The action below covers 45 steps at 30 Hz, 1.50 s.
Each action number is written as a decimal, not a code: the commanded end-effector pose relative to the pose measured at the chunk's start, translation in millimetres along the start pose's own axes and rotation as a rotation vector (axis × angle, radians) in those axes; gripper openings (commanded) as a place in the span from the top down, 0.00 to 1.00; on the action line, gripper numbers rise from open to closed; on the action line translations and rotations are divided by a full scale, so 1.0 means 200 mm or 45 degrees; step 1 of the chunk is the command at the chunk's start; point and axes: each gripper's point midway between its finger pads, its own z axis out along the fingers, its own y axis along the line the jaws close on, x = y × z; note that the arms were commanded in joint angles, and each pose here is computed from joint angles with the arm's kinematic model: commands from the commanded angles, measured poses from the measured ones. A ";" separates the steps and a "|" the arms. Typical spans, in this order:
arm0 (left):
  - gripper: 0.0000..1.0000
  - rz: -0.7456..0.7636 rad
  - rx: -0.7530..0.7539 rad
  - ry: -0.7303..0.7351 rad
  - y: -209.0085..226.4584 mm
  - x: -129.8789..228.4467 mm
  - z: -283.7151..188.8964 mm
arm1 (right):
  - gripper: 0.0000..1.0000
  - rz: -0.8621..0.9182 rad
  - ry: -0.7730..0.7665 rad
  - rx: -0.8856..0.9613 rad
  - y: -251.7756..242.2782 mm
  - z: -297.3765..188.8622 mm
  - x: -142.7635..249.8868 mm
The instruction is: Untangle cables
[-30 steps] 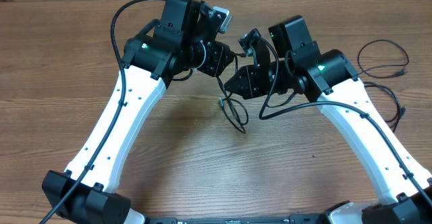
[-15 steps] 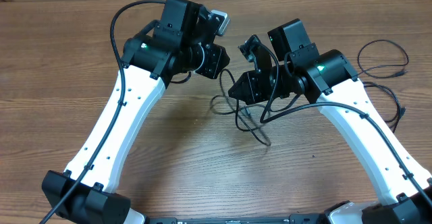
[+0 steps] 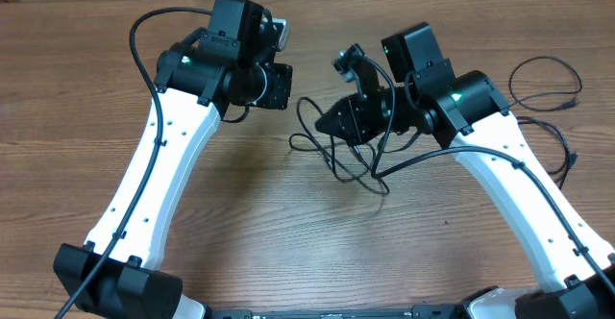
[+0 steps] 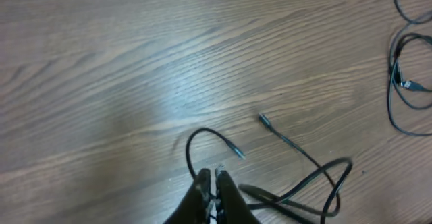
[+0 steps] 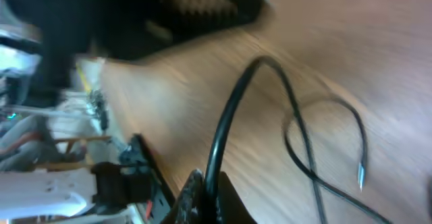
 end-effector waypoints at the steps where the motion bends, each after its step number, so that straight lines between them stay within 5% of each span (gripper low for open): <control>1: 0.89 -0.056 -0.014 0.039 0.03 0.03 0.01 | 0.96 -0.218 -0.121 -0.186 0.22 -0.09 -0.12; 12: 0.66 0.030 0.183 0.122 -0.10 0.11 -0.01 | 0.96 -0.244 -0.222 -0.044 0.16 -0.12 -0.23; 28: 0.62 0.095 0.210 -0.072 -0.13 -0.09 0.02 | 0.96 -0.280 -0.154 -0.443 0.42 -0.17 -0.16; 38: 0.68 0.263 0.373 -0.101 -0.21 -0.09 -0.04 | 0.96 -0.269 -0.175 -0.342 0.35 -0.15 -0.18; 45: 0.65 0.115 0.439 -0.134 -0.06 -0.09 -0.23 | 0.96 -0.256 -0.204 -0.180 0.25 -0.13 -0.21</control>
